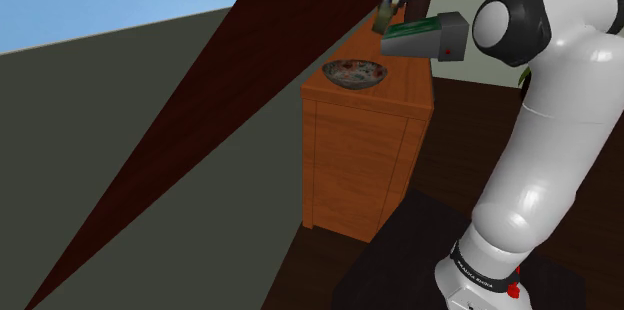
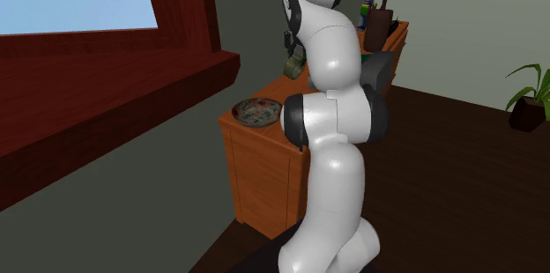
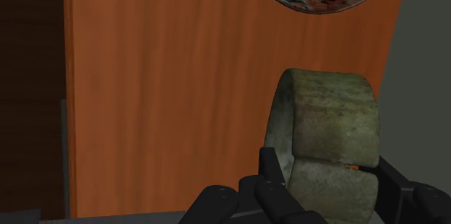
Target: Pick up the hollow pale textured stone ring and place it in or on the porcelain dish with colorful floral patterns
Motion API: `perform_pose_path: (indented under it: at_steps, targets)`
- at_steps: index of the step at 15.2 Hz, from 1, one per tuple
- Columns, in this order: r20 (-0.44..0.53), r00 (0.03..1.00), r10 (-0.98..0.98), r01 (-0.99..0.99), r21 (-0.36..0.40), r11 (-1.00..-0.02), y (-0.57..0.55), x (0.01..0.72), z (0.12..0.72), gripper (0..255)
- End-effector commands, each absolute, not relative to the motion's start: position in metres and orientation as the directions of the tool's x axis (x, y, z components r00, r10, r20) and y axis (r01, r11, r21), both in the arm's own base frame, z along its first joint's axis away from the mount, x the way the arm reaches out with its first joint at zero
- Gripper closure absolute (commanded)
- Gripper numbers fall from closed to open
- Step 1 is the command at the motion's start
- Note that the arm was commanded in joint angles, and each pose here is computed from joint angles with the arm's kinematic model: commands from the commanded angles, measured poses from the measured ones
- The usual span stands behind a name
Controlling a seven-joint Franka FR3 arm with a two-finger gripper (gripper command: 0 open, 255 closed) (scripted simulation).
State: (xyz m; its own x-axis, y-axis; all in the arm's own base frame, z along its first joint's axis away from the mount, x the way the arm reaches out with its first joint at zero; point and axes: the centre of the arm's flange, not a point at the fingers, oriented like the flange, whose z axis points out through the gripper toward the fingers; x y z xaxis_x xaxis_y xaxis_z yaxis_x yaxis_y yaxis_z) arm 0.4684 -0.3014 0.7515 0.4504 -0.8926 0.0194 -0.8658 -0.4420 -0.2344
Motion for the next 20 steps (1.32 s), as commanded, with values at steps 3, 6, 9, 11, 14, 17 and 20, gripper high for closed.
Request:
perform_pose_path:
  at_steps: [3, 6, 9, 11, 14, 17, 20]
  targets:
    - [0.019, 0.451, -0.892, -0.866, -0.234, -0.442, -0.275, 0.464, 0.765, 255]
    - [0.019, 0.451, -0.892, -0.866, -0.234, -0.443, -0.237, 0.458, 0.772, 255]
    - [0.019, 0.451, -0.892, -0.866, -0.234, -0.442, -0.198, 0.452, 0.778, 255]
    - [0.019, 0.451, -0.892, -0.866, -0.234, -0.442, -0.172, 0.447, 0.782, 255]
    - [0.019, 0.451, -0.892, -0.866, -0.234, -0.442, -0.134, 0.441, 0.789, 255]
    - [0.019, 0.451, -0.892, -0.866, -0.234, -0.442, -0.097, 0.436, 0.795, 255]
    - [0.019, 0.451, -0.892, -0.866, -0.234, -0.442, -0.097, 0.436, 0.779, 255]
